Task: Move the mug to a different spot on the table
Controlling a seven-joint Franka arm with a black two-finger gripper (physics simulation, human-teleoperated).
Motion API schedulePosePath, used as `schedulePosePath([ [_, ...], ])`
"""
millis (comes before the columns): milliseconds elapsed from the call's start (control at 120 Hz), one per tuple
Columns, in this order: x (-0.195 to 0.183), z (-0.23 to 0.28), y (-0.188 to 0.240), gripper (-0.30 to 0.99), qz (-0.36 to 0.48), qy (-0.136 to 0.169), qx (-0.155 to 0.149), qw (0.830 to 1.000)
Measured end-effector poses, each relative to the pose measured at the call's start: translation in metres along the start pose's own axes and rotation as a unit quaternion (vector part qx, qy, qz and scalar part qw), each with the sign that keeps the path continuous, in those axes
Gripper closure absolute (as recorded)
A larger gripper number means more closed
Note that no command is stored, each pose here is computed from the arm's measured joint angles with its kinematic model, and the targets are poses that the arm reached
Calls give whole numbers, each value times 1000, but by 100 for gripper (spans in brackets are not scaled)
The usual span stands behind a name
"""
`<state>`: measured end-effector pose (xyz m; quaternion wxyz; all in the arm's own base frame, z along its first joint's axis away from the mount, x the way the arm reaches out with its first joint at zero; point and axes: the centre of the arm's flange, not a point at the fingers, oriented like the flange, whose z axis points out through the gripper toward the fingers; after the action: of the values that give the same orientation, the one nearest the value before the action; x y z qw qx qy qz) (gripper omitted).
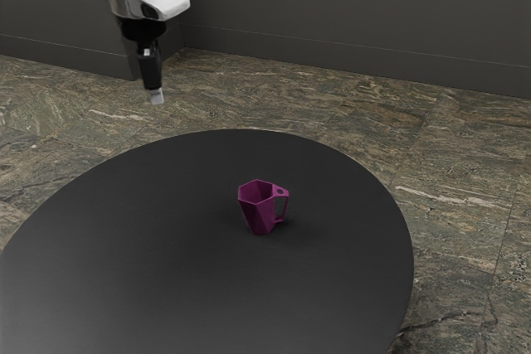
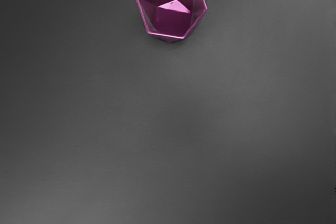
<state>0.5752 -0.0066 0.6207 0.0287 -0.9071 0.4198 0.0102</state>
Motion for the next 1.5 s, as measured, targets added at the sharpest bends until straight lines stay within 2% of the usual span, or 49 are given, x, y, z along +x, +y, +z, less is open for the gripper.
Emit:
schedulePosePath([
  [333,10,10,3,0,10,-6,-7,1000],
  [542,82,41,23,0,73,-18,-18,997],
  [675,106,69,30,0,90,-29,-37,995],
  [800,151,97,45,0,121,-38,-44,991],
  [933,164,139,35,0,120,-52,-59,990],
  [1192,192,188,9,0,108,-51,-53,991],
  [1350,210,238,11,0,103,-59,-60,991],
  [1500,225,266,16,0,100,-54,-54,992],
])
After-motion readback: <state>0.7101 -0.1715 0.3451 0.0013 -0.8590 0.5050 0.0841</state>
